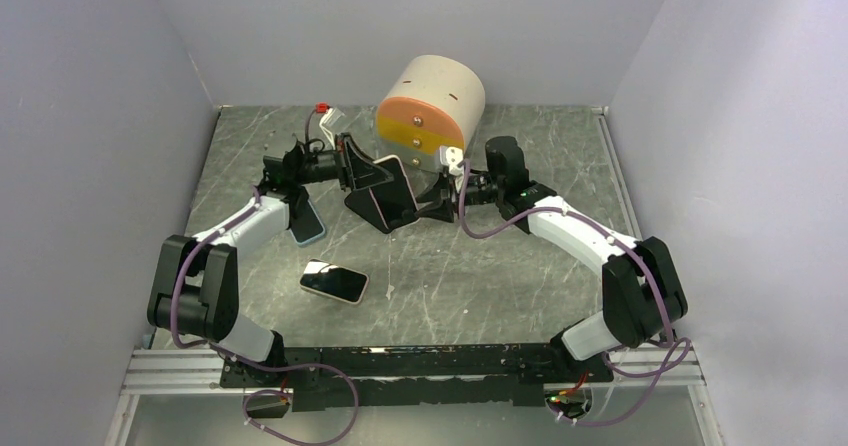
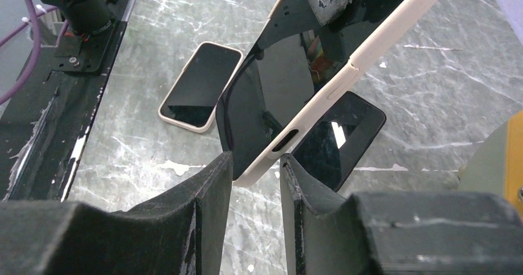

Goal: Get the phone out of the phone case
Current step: Remove the phone case from the phone.

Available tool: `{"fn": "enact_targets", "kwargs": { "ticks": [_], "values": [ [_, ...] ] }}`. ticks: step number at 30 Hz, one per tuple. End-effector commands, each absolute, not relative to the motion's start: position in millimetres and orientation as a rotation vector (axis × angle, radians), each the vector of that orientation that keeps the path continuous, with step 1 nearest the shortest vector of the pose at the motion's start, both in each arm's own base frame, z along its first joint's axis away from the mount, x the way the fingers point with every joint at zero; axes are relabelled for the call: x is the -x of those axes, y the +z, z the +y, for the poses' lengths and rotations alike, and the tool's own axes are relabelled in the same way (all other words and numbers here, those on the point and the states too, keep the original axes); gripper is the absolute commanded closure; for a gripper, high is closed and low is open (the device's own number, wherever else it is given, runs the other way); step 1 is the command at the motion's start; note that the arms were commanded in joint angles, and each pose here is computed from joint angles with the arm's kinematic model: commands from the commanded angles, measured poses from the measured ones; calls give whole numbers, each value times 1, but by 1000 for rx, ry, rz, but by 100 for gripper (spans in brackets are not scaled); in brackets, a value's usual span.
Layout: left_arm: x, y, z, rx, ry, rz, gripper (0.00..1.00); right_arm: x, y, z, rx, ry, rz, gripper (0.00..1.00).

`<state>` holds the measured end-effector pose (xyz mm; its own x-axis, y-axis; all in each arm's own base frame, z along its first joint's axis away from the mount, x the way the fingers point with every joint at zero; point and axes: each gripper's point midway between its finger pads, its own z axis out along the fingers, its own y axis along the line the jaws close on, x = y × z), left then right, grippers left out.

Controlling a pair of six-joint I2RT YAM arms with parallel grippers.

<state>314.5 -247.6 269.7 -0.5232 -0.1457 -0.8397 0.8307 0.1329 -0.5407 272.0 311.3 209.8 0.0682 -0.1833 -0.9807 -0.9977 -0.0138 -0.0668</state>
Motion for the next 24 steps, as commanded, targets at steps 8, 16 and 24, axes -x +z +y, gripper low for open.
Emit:
{"fn": "enact_targets", "kwargs": {
  "ticks": [8, 16, 24],
  "values": [
    [-317, 292, -243, -688, -1380, 1492, 97, -264, 218, 315, 1487, 1109, 1210, 63],
    [-316, 298, -242, -676, -1377, 1464, 97, -266, 205, 315, 1505, 1112, 1245, 64],
    [-310, 306, -242, -684, -1389, 1432, 97, -267, 196, 315, 1523, 1121, 1263, 66]
  ]
}}
